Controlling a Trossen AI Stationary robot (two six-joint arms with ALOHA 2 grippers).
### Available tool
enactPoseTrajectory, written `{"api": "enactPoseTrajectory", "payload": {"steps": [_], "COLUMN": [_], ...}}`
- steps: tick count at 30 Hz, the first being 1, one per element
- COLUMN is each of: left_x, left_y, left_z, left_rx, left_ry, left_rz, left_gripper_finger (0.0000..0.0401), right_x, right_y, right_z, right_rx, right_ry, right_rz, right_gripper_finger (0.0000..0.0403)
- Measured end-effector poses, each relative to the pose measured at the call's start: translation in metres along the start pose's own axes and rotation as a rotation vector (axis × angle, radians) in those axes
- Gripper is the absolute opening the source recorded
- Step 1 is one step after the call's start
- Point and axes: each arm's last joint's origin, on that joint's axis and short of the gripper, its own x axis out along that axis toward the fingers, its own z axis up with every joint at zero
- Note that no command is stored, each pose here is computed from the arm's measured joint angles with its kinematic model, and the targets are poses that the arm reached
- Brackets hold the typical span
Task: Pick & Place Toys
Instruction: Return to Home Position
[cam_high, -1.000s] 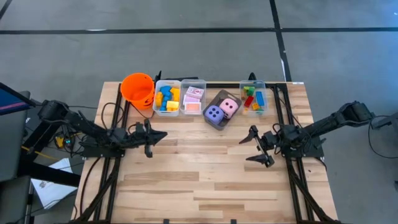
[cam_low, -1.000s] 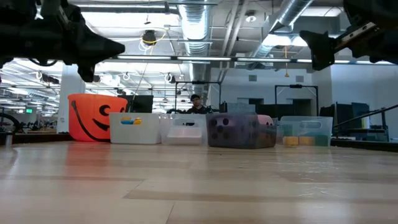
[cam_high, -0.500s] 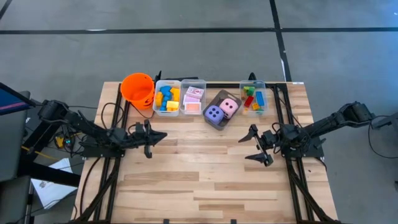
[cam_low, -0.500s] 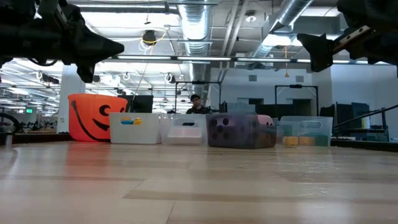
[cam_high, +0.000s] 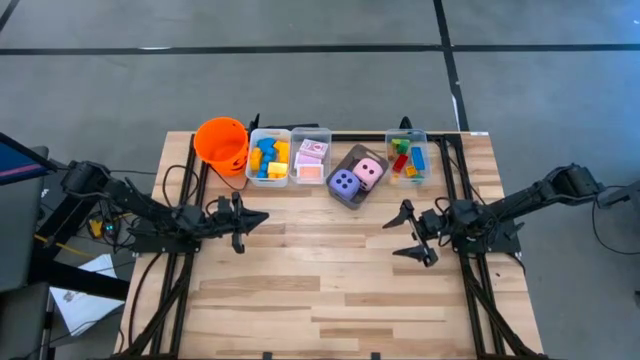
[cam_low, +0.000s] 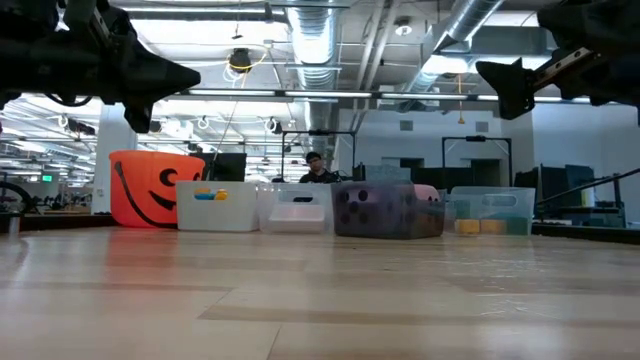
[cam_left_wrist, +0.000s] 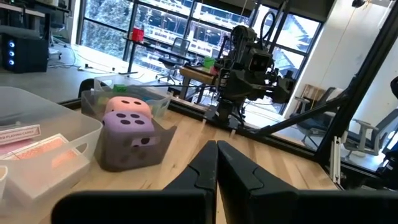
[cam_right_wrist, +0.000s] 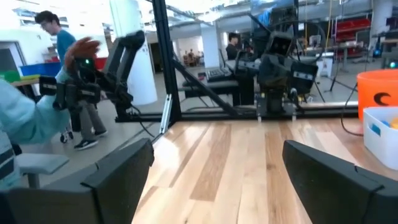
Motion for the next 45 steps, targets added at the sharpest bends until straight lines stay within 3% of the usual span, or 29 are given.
{"api": "enactPoseTrajectory", "payload": {"steps": [13, 22, 29, 40, 45], "left_x": [-0.002, -0.008, -0.014, -0.021, -0.025], "left_y": [0.001, 0.009, 0.014, 0.023, 0.026], "left_z": [0.001, -0.016, -0.022, -0.038, -0.043], "left_rx": [0.001, 0.122, 0.170, 0.271, 0.310], "left_ry": [0.002, 0.212, 0.295, 0.470, 0.537], "left_rz": [0.000, 0.058, 0.081, 0.129, 0.148], "left_gripper_finger": [0.0000, 0.0000, 0.0000, 0.0000, 0.0000], "right_x": [-0.025, -0.041, -0.043, -0.055, -0.055], "right_y": [0.001, 0.000, 0.001, 0.004, 0.005], "right_z": [-0.006, -0.024, -0.017, 0.005, 0.005], "right_rx": [0.015, 0.029, 0.022, 0.005, 0.004], "right_ry": [0.190, 0.386, 0.314, 0.068, 0.063], "right_rz": [-0.023, -0.055, -0.059, -0.027, -0.026], "right_gripper_finger": [0.0356, 0.0356, 0.0356, 0.0356, 0.0356]}}
